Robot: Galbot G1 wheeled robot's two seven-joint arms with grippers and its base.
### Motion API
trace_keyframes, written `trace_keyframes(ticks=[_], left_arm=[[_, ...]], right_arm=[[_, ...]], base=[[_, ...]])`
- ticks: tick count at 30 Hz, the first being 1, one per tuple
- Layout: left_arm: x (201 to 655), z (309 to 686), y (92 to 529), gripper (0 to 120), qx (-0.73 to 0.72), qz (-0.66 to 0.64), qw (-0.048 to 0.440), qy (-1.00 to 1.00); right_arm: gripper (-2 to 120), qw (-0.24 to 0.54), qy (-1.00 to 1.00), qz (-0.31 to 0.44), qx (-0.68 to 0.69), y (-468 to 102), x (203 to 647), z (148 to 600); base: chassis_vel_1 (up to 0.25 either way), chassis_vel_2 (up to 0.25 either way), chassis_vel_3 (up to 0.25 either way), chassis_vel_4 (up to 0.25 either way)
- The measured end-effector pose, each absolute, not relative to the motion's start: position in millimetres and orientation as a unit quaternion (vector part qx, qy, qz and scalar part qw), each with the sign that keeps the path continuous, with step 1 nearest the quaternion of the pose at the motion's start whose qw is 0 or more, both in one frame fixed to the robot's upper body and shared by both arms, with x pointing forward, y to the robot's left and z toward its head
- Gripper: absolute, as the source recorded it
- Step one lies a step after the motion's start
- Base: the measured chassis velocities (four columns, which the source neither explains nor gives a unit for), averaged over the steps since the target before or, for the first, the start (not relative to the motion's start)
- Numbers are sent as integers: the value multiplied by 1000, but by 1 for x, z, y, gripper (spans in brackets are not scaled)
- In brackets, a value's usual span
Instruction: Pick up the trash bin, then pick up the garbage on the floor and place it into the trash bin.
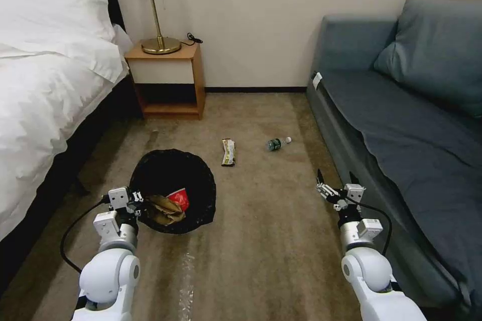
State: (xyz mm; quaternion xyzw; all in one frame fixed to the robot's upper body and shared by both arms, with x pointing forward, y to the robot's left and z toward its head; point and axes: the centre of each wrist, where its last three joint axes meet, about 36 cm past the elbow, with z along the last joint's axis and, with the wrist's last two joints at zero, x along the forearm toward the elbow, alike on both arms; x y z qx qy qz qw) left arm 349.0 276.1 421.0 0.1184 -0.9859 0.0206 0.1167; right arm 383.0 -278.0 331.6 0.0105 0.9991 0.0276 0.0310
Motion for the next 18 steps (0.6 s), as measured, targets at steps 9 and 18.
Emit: trace_keyframes(ticks=[9, 18], left_arm=[[347, 423, 279, 3, 120, 17, 114, -986], [346, 426, 280, 3, 121, 16, 112, -986]], right_arm=[[100, 37, 999, 23, 4, -281, 389, 336], [100, 30, 999, 18, -8, -276, 391, 332]], base=[[-68, 73, 73, -73], [-68, 72, 64, -73]])
